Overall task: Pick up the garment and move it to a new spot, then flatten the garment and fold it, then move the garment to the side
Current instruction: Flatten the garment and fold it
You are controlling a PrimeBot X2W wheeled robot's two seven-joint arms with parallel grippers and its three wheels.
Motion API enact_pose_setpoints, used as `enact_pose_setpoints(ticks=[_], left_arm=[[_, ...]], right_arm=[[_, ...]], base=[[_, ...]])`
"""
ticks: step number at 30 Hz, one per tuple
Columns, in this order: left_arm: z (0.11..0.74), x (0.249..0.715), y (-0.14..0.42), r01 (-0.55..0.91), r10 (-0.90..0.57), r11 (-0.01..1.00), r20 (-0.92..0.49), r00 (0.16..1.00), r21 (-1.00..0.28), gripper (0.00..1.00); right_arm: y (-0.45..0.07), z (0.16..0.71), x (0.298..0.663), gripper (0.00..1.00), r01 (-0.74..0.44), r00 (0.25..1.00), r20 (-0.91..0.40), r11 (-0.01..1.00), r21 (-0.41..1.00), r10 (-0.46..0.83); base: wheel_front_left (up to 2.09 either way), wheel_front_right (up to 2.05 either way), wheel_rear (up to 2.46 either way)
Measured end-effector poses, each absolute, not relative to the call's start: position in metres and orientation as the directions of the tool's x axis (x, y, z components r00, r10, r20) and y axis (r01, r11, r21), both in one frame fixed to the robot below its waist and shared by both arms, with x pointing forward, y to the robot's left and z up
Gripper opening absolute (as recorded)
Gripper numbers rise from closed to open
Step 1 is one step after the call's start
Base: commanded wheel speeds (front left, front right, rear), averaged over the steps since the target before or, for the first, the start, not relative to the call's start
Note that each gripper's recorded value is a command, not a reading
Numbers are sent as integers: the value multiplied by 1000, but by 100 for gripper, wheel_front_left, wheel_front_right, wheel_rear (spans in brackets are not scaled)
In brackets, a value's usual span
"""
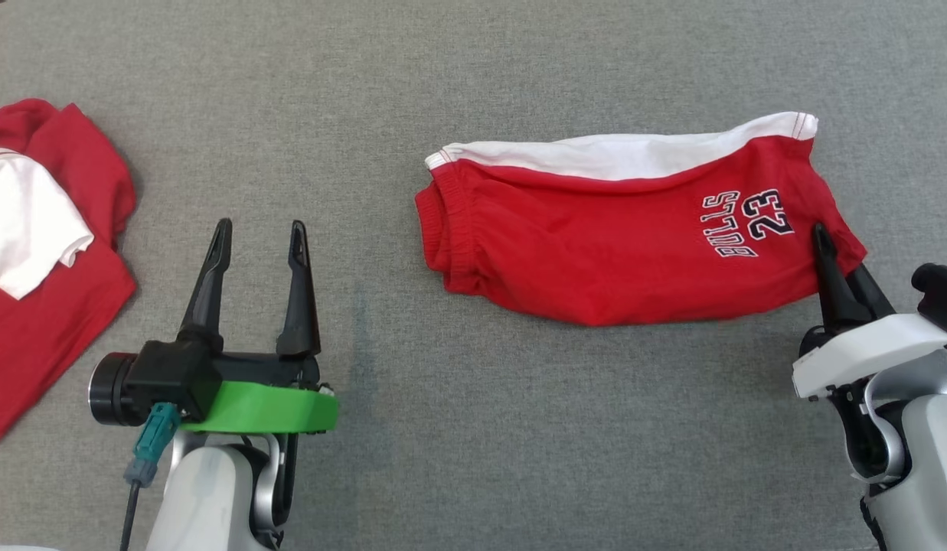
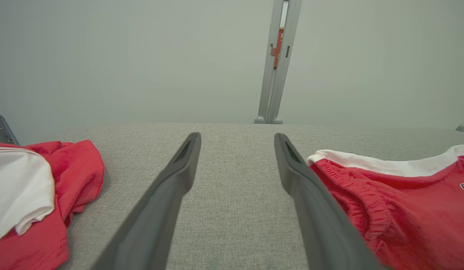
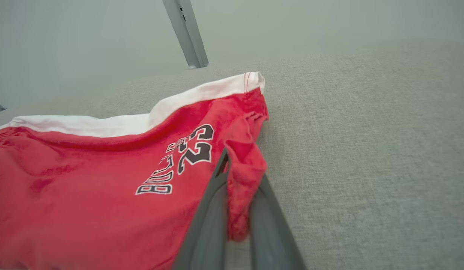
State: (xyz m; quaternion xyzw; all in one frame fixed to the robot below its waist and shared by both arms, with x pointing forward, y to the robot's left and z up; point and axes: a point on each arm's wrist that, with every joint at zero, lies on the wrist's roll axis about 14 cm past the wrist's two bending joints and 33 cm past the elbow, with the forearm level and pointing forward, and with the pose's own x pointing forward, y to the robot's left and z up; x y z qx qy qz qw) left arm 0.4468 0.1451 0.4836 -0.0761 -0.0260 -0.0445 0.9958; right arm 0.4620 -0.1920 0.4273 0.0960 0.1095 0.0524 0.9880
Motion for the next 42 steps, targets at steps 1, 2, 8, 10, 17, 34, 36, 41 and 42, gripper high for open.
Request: enact_pose_setpoints(ticks=[1,2,8,10,17,34,36,41,42], left_arm=[[484,447,145,93,-85,984,59,995,-151,100],[484,446,144,93,-85,984,58,995,-152,100],[483,444,147,85,-78,984,52,996,-158,100],[484,444,148,83,-76,984,55,996,-159,100],[488,440,157,54,-45,985,60,997,-167,100],[489,439,165,23,-14,987,58,998,-157,100],[491,440,164,27,-17,988,65,998,-153,100],[494,436,163,36,-27,991,73,997,-131,100],[495,435,163,37,-28,991,72,997,-127,100]], right_arm=[[-189,431,464,0,-94,970,-203,977,192,133],[-184,435,467,0,-114,968,-201,977,182,151],[-112,474,490,0,-323,932,-119,933,161,344],[-79,482,490,0,-404,900,-102,899,171,424],[25,485,464,0,-627,742,-92,735,258,665],[18,513,451,100,-664,744,97,714,223,661],[-5,522,459,100,-617,787,133,761,202,603],[-112,527,468,100,-347,934,136,928,133,330],[-125,525,465,100,-310,947,125,942,125,295]], base=[[0,0,0],[0,0,0],[0,0,0],[0,0,0],[0,0,0],[0,0,0],[0,0,0],[0,0,0],[0,0,0]])
